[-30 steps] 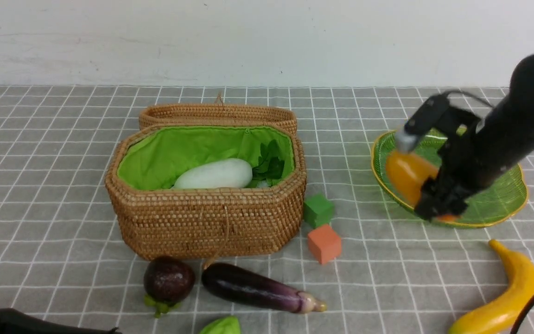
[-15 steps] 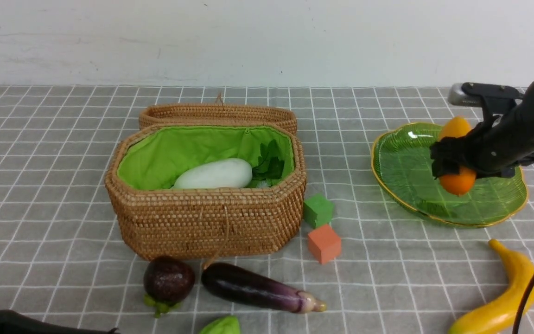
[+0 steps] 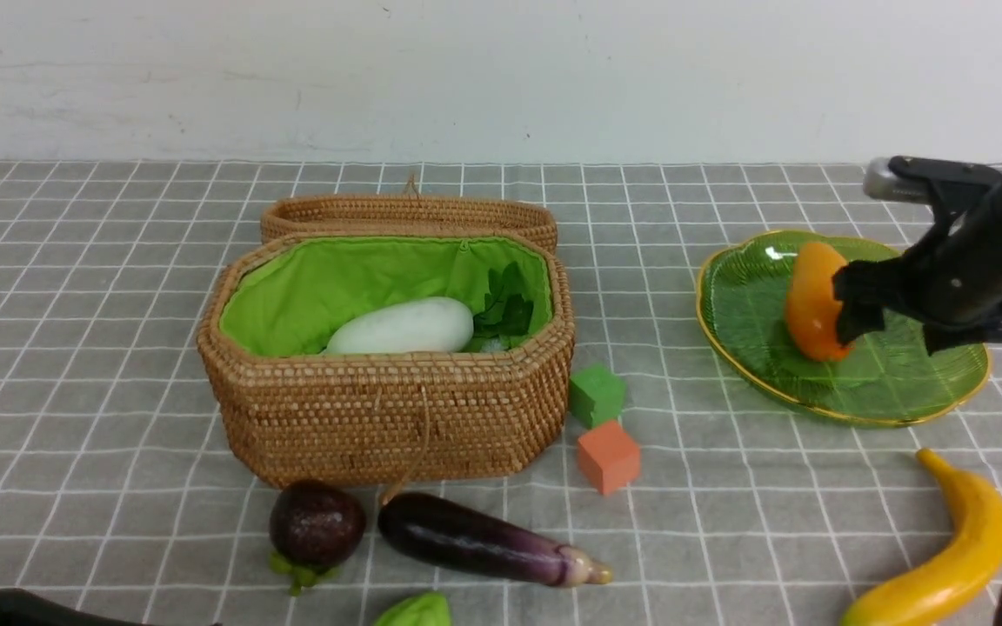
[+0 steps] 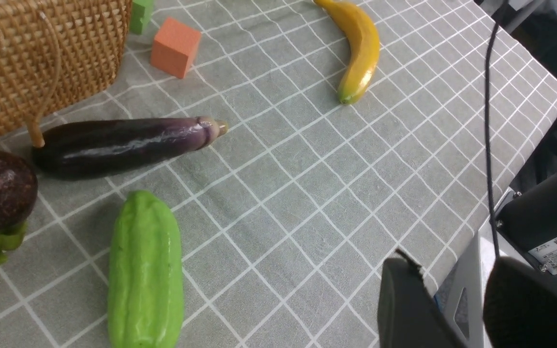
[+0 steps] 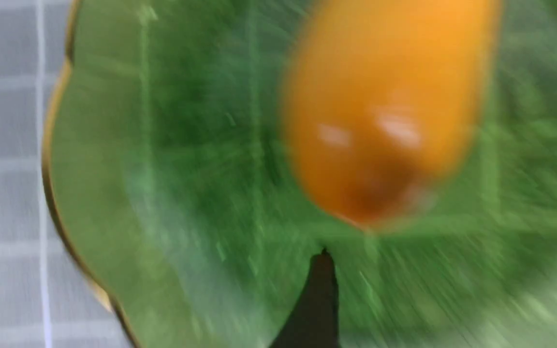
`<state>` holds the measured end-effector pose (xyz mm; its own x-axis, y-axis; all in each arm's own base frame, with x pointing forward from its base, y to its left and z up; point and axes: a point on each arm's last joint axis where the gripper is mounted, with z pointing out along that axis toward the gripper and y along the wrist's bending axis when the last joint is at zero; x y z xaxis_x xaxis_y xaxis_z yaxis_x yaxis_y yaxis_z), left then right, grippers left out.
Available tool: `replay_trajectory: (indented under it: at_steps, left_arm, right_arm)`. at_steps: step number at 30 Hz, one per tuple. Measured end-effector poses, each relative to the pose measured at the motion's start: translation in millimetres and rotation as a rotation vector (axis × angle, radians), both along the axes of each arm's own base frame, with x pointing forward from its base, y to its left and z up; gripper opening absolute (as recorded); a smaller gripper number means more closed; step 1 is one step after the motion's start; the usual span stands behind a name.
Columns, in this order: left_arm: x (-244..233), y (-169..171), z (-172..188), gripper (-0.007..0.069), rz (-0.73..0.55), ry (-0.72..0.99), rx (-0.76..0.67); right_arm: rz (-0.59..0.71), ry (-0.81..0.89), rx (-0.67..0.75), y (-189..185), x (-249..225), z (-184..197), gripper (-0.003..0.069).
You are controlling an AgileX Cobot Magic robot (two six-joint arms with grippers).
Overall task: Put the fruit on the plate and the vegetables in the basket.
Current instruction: Use the right arm to grab a mango and put it into the right plate, then use the right arm to grab a banana and put it into the right plate
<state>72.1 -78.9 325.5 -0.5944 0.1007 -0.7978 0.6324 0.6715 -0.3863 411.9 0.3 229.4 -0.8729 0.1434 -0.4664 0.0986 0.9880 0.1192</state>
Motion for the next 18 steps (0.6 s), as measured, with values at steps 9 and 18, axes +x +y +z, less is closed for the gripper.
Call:
replay_trajectory:
  at_steps: [9, 18]
  left_arm:
    - [1, 2, -2, 0.0239, 0.009, -0.019, 0.044]
    - [2, 3, -2, 0.0239, 0.013, -0.026, 0.053]
  right_arm:
    - [-0.345, 0.139, 0.062, -2, -84, 41, 0.0571]
    - [-0.455, 0.23, 0.099, 0, -115, -35, 0.0567]
